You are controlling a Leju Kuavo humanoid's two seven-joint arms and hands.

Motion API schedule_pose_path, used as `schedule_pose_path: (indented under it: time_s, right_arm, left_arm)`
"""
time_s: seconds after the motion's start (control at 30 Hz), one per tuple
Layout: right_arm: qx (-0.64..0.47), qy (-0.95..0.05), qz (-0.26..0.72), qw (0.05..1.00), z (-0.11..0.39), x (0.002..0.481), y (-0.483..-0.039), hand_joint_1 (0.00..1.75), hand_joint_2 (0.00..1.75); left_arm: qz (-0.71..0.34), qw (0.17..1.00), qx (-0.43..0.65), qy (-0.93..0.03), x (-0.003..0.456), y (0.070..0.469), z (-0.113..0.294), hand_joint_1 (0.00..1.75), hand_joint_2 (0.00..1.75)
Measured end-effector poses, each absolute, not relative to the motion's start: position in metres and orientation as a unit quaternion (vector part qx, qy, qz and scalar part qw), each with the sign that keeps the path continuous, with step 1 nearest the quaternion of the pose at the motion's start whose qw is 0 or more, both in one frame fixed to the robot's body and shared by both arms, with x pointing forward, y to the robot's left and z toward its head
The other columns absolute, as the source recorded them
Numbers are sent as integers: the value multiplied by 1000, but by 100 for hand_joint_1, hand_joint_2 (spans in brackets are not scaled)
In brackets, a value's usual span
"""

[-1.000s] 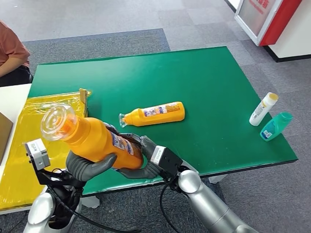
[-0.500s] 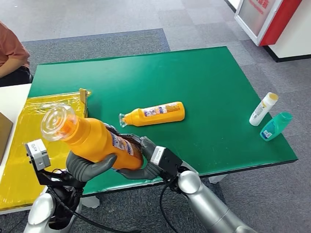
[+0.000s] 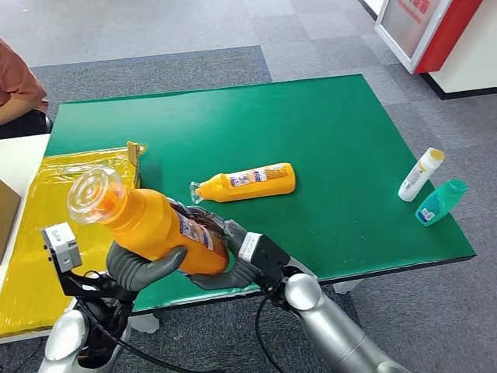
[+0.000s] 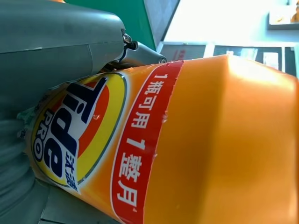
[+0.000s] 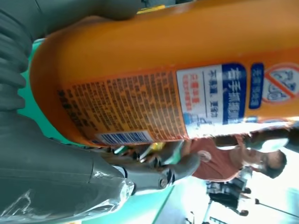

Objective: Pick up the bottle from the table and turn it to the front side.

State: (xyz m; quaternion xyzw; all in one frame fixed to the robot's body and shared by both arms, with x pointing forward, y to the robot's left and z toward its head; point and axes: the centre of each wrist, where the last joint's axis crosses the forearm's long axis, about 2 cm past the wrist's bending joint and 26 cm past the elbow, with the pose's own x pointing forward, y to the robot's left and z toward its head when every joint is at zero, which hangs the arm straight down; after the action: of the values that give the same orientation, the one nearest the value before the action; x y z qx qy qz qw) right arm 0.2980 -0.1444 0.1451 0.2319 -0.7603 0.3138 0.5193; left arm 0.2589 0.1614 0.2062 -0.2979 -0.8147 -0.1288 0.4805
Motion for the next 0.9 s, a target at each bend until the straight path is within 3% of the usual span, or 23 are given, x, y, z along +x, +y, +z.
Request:
schedule_pose_path:
  time_s: [0.47, 0.9]
  right_arm:
    - [219, -762, 261, 550, 145, 308, -173, 0, 175]
    - [203, -773, 251, 546, 150, 310, -186, 0, 175]
  left_arm:
    - [-167, 514, -116, -833, 276, 205, 198, 175, 175]
    - [-176, 527, -75, -828, 278, 220, 193, 175, 175]
